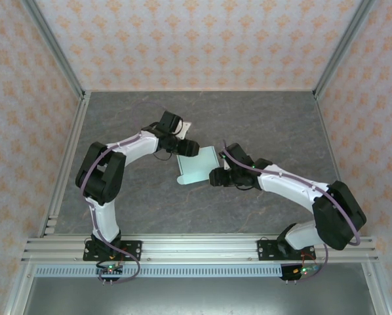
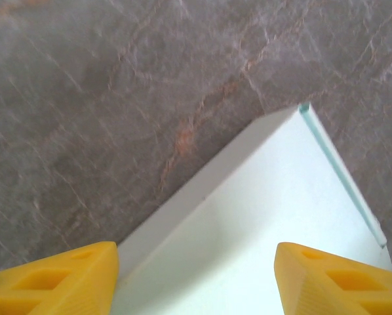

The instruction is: Fold the paper box

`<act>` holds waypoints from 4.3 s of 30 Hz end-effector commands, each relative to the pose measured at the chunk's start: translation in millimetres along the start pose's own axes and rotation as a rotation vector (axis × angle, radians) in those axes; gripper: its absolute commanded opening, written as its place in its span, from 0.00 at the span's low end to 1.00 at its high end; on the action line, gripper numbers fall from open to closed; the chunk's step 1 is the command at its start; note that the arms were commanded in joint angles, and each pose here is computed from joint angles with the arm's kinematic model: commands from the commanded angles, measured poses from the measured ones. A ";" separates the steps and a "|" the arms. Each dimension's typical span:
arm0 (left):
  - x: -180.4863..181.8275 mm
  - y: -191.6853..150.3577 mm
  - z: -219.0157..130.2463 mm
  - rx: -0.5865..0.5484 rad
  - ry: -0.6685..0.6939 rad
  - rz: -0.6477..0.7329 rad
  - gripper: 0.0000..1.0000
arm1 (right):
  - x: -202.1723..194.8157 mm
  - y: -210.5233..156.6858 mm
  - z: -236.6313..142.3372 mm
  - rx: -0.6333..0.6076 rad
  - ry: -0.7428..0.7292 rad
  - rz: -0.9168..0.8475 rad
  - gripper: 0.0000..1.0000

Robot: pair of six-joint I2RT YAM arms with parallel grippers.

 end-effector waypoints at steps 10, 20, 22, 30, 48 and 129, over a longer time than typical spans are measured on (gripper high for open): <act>-12.5 -42.0 -25.8 -0.026 -0.111 -0.082 0.63 | -8.8 -3.8 -9.8 0.008 0.029 0.052 0.56; -4.4 -31.1 -17.3 0.038 -0.040 -0.023 0.65 | -4.1 -5.4 4.1 -0.042 0.299 0.274 0.58; -5.2 -28.9 -14.9 0.047 -0.044 -0.019 0.65 | -4.5 -5.5 8.5 -0.065 0.322 0.307 0.58; -7.3 -36.7 -6.6 0.077 -0.095 -0.049 0.63 | -7.3 3.3 29.8 -0.134 0.373 0.400 0.55; -8.8 -61.0 -8.1 0.066 -0.110 -0.095 0.60 | -21.7 29.8 39.8 -0.157 0.430 0.401 0.45; -8.5 -58.4 21.2 0.204 -0.191 -0.132 0.39 | 2.6 55.5 -15.1 -0.330 0.608 0.389 0.00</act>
Point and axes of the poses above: each hand's point on the last joint's axis, 136 mm out from that joint toward the fingers, its own z axis out along the fingers, its own x axis along the line the jaws close on, y = z × x, the point moved 3 cm from there along -z, back along the fingers, and after that the axes turned 6 degrees about -z, right-handed, at the moved point
